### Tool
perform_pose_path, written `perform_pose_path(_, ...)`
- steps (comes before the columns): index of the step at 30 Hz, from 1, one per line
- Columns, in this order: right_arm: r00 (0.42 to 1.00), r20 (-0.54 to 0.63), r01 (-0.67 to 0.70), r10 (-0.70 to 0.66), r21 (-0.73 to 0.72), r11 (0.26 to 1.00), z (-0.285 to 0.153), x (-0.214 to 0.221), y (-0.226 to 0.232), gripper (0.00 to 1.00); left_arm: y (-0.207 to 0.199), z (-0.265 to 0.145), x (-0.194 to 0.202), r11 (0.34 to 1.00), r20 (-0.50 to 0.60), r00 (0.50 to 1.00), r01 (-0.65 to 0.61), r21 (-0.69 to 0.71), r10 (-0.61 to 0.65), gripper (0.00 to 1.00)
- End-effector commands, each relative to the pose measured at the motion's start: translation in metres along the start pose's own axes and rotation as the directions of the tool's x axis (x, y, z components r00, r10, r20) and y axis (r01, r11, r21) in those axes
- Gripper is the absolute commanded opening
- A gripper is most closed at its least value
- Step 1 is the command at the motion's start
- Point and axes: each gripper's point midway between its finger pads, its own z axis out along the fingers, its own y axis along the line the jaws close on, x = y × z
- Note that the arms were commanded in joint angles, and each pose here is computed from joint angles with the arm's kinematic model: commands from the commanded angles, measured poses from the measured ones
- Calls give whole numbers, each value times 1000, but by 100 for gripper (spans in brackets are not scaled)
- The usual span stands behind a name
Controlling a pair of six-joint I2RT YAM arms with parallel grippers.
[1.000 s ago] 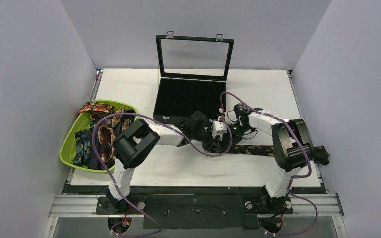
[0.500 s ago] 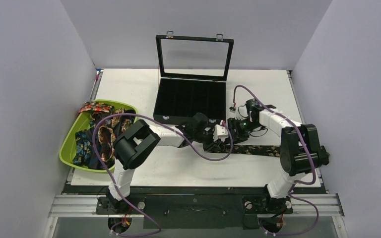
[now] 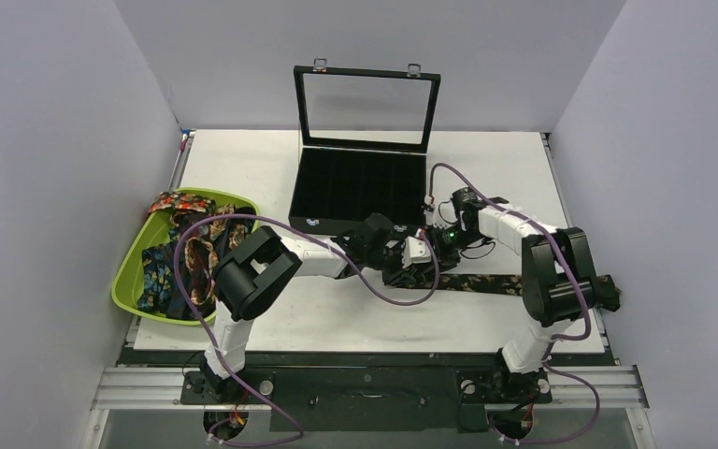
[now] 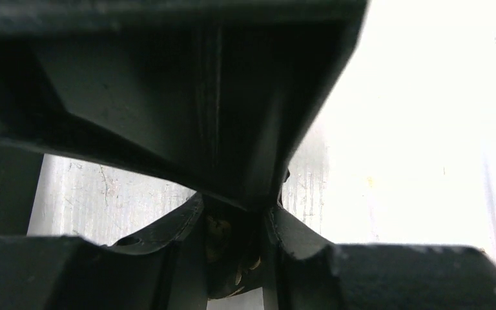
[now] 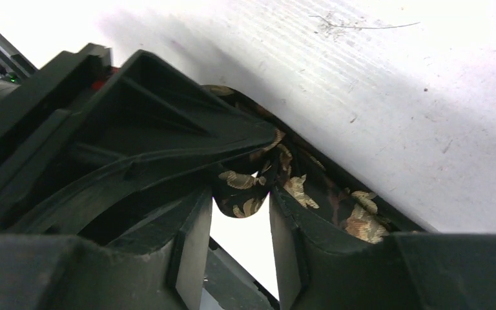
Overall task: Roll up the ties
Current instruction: Roll the tie at the center of the board.
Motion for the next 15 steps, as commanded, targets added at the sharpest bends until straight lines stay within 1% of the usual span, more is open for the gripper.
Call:
perform_pose_path(1,1000,-9,20,-19,43,999,6,-6,-9,27,-7,-6,37,999,-135,990,45,-16,-47,25)
perform_pose_path(2,1000,-16,25,-25,51,998,7,-6,-12,24,-6,-6,36,999,-133,990,44,-16,-45,26)
perform_pose_path(3,999,-20,28,-27,56,998,6,-6,-13,16,-7,-6,35,999,-131,990,43,-15,-45,26)
perform_pose_path(4,999,-27,35,-34,68,997,6,-5,-16,11,-7,-6,35,999,-130,990,42,-15,-44,26)
perform_pose_path(5,999,-29,31,-29,75,997,5,-5,-19,2,-7,-6,33,999,-126,991,40,-12,-41,27)
perform_pose_path(7,999,-29,31,-28,91,995,3,-5,-25,0,-7,-8,27,999,-107,994,35,-7,-36,32)
perform_pose_path(8,999,-33,39,-36,98,994,2,-4,-28,0,-7,-11,25,999,-94,995,43,-2,-43,40)
perform_pose_path(9,999,-33,39,-36,102,994,0,-4,-31,0,-4,-13,14,999,-61,998,30,-10,-31,48)
perform_pose_path(10,998,-41,50,-46,106,993,0,-3,-33,0,-2,-19,7,999,-34,999,35,-10,-35,51)
perform_pose_path(11,998,-48,50,-45,107,993,0,-1,-35,0,0,-21,-1,1000,-10,1000,21,-13,-21,59)
perform_pose_path(13,997,-61,52,-45,106,993,2,2,-37,0,4,-29,-16,1000,34,999,-6,-21,7,68)
perform_pose_path(14,997,-62,54,-48,101,993,3,2,-37,0,4,-35,-26,1000,60,998,-18,-23,19,70)
perform_pose_path(15,997,-68,51,-45,95,994,5,3,-38,0,5,-37,-29,999,69,997,-21,-24,22,76)
